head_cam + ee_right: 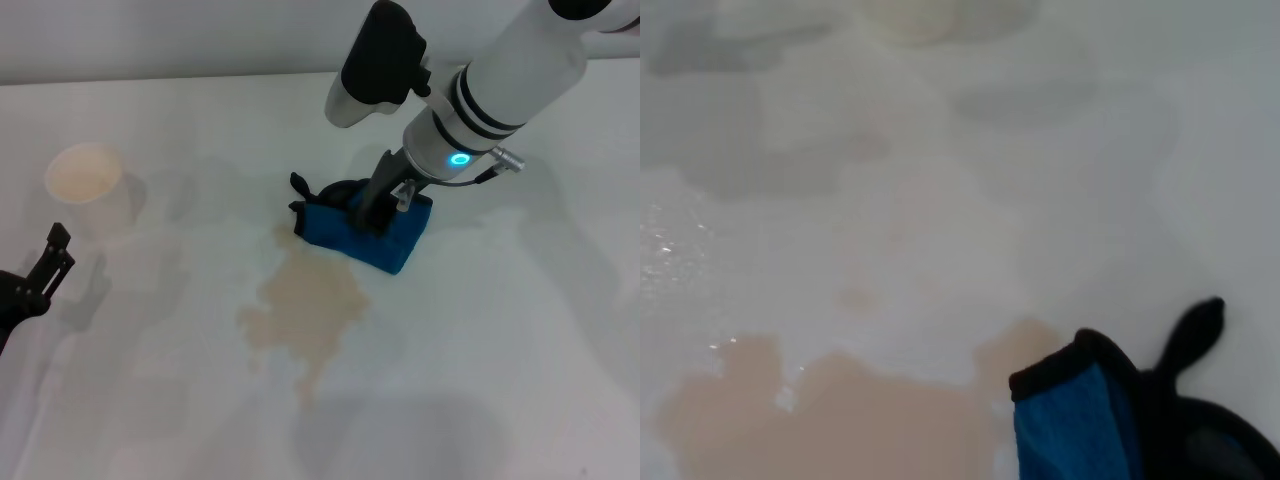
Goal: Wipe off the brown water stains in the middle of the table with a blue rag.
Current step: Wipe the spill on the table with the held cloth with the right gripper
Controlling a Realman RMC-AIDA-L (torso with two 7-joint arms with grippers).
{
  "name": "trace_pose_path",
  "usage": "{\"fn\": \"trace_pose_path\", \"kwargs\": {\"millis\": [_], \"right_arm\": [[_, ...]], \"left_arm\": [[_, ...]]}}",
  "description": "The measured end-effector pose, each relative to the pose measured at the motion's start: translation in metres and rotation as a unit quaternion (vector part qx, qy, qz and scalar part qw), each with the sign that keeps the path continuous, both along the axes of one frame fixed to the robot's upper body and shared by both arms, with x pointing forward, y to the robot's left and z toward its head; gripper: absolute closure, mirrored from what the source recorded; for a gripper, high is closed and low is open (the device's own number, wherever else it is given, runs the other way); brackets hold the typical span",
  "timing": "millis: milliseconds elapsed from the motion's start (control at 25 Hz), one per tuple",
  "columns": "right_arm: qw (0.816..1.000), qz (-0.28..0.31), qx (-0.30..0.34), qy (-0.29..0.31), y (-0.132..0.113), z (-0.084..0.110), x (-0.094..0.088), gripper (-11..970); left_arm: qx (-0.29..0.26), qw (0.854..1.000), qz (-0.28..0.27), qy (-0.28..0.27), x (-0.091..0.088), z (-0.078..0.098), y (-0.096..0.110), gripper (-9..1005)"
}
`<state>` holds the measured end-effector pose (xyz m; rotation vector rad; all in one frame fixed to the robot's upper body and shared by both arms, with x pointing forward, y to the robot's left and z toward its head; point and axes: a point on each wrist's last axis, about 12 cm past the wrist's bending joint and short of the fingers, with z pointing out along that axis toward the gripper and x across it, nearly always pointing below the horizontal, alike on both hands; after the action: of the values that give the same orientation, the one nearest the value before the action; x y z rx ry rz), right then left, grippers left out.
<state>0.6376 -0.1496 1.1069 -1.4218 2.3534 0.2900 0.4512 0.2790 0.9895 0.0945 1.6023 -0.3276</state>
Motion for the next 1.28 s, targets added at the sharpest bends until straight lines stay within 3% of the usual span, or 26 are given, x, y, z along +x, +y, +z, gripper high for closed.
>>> {"fn": "trace_pose_path", "kwargs": {"millis": [240, 320, 1000, 1280], "right_arm": [[1.0, -0.008, 0.008, 0.005, 0.0, 0.0, -0.004, 945], [1.0, -0.01, 0.019, 0.007, 0.0, 0.001, -0.005, 885], [0.999, -0.032, 0.032, 0.022, -0.007, -0.009, -0.012, 796], [0.999, -0.034, 0.028, 0.016, -0.009, -0.011, -0.012, 470]], "left_arm": [[0.003, 1.0, 0.002, 0.001, -0.001, -0.001, 0.002, 104], [0.004, 1.0, 0.002, 0.002, -0.001, -0.001, 0.003, 104], [0.003, 1.0, 0.004, 0.003, -0.002, -0.001, 0.004, 103], [0.003, 1.0, 0.005, 0.005, -0.003, -0.002, 0.004, 103]]}}
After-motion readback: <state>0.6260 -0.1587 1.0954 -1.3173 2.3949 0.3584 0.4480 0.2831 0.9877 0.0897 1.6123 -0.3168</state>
